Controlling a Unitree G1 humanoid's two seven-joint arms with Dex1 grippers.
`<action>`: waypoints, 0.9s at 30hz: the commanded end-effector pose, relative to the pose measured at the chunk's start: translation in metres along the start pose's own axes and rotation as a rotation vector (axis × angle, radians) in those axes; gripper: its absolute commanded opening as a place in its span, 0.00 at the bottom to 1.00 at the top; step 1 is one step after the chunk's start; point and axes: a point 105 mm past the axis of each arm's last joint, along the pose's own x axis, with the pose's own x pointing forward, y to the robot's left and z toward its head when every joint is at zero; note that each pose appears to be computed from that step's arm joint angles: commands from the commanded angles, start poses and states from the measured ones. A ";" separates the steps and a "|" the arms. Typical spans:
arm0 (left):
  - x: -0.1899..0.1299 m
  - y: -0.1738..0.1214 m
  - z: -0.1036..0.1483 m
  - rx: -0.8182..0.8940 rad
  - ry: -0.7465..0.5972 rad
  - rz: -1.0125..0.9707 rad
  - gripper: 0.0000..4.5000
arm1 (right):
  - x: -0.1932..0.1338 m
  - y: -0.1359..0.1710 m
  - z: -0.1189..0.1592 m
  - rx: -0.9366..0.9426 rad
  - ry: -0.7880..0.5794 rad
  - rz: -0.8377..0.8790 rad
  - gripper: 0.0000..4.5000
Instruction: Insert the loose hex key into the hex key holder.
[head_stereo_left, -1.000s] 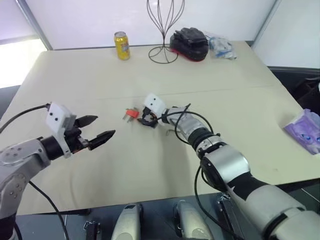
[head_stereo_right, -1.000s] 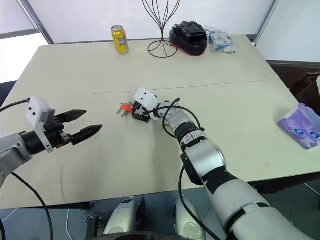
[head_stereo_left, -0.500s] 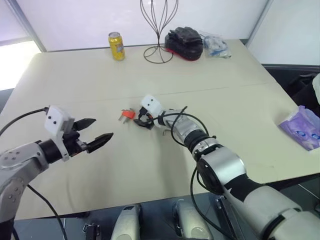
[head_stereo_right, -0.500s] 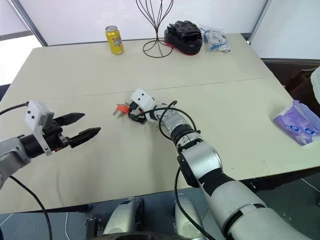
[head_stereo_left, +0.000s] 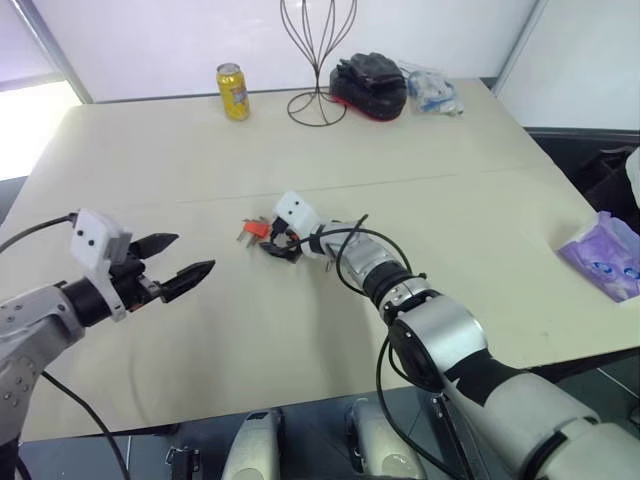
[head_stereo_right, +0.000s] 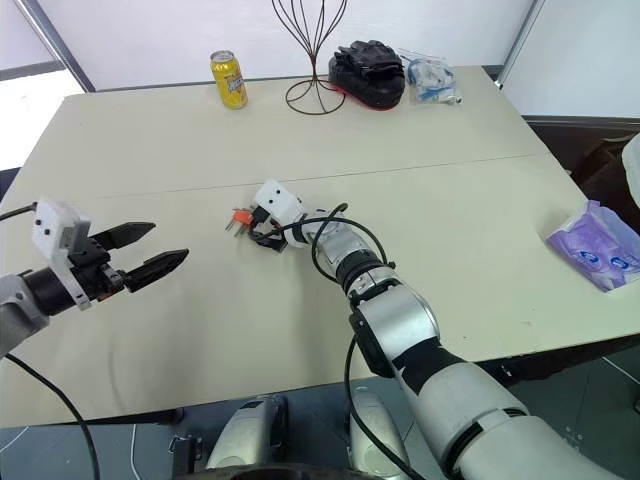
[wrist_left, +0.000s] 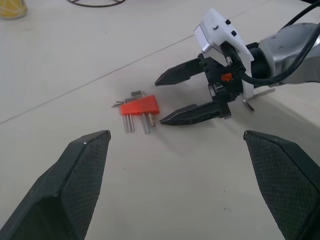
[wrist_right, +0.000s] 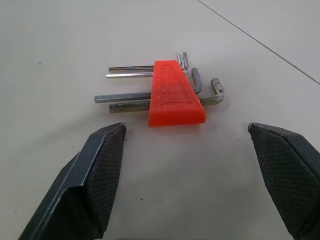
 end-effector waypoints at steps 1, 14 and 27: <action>-0.003 -0.002 0.009 0.024 -0.026 0.009 0.99 | 0.003 0.006 0.001 0.010 -0.001 0.013 0.90; -0.005 -0.006 0.011 0.033 -0.030 0.035 0.99 | 0.009 0.014 0.014 -0.029 -0.019 0.044 0.90; -0.007 -0.008 0.011 0.037 -0.043 0.064 0.99 | 0.016 0.030 0.017 -0.032 -0.019 0.087 0.90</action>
